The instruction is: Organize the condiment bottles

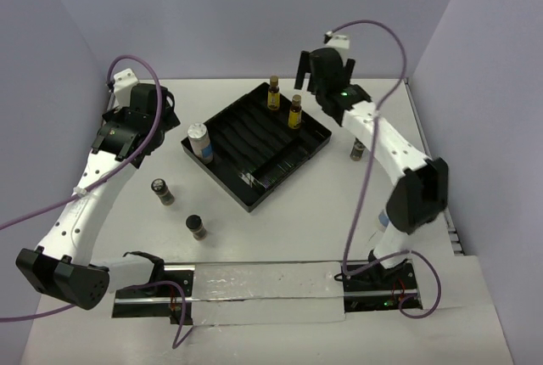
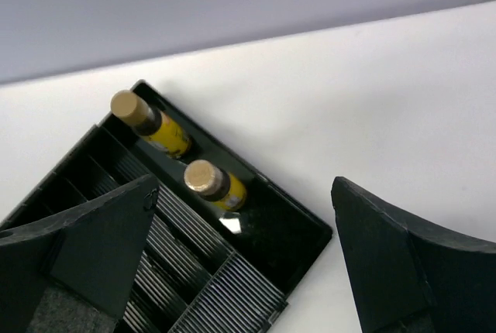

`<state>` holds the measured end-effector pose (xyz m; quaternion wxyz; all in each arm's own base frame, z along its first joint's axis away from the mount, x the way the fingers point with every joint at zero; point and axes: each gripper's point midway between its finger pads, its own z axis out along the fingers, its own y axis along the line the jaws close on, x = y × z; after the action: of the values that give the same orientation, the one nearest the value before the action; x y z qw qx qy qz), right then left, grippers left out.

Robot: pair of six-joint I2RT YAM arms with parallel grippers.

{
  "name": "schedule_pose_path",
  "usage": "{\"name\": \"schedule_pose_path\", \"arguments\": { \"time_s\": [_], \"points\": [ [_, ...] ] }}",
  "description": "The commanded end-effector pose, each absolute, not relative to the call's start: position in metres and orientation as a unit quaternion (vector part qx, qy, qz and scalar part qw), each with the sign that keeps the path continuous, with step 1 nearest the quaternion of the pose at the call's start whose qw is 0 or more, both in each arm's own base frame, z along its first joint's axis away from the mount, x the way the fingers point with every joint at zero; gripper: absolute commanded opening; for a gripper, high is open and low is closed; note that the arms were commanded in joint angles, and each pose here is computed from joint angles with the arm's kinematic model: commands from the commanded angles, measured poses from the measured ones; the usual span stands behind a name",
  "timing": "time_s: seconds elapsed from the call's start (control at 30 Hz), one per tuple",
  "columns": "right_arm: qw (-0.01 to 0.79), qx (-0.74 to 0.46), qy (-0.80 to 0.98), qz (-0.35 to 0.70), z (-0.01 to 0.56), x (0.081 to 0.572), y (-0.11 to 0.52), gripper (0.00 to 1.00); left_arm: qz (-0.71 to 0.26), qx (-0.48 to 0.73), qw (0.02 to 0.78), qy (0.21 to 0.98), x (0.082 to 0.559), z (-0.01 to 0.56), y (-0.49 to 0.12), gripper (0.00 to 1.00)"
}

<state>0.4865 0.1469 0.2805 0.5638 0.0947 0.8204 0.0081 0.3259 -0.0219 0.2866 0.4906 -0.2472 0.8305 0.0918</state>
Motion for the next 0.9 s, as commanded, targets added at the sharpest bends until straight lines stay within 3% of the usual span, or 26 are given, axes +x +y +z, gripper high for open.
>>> {"name": "schedule_pose_path", "arguments": {
  "time_s": [0.0,0.3,0.7,0.87],
  "points": [
    [0.580,0.148,0.801,0.005,0.307,0.439,0.084,1.00,0.068,-0.258,0.502,0.823,0.332,0.289,-0.027,0.97],
    [0.475,0.260,0.840,-0.036,0.192,0.396,-0.007,1.00,0.059,-0.254,0.496,0.828,0.339,0.281,-0.033,0.97],
    [0.409,0.257,0.874,-0.052,0.117,0.407,-0.009,1.00,0.060,-0.253,0.492,0.830,0.340,0.278,-0.034,0.97],
    [0.402,0.252,0.879,-0.050,0.107,0.411,-0.007,0.88,0.063,-0.252,0.489,0.833,0.342,0.276,-0.035,0.97]
  ]
}}
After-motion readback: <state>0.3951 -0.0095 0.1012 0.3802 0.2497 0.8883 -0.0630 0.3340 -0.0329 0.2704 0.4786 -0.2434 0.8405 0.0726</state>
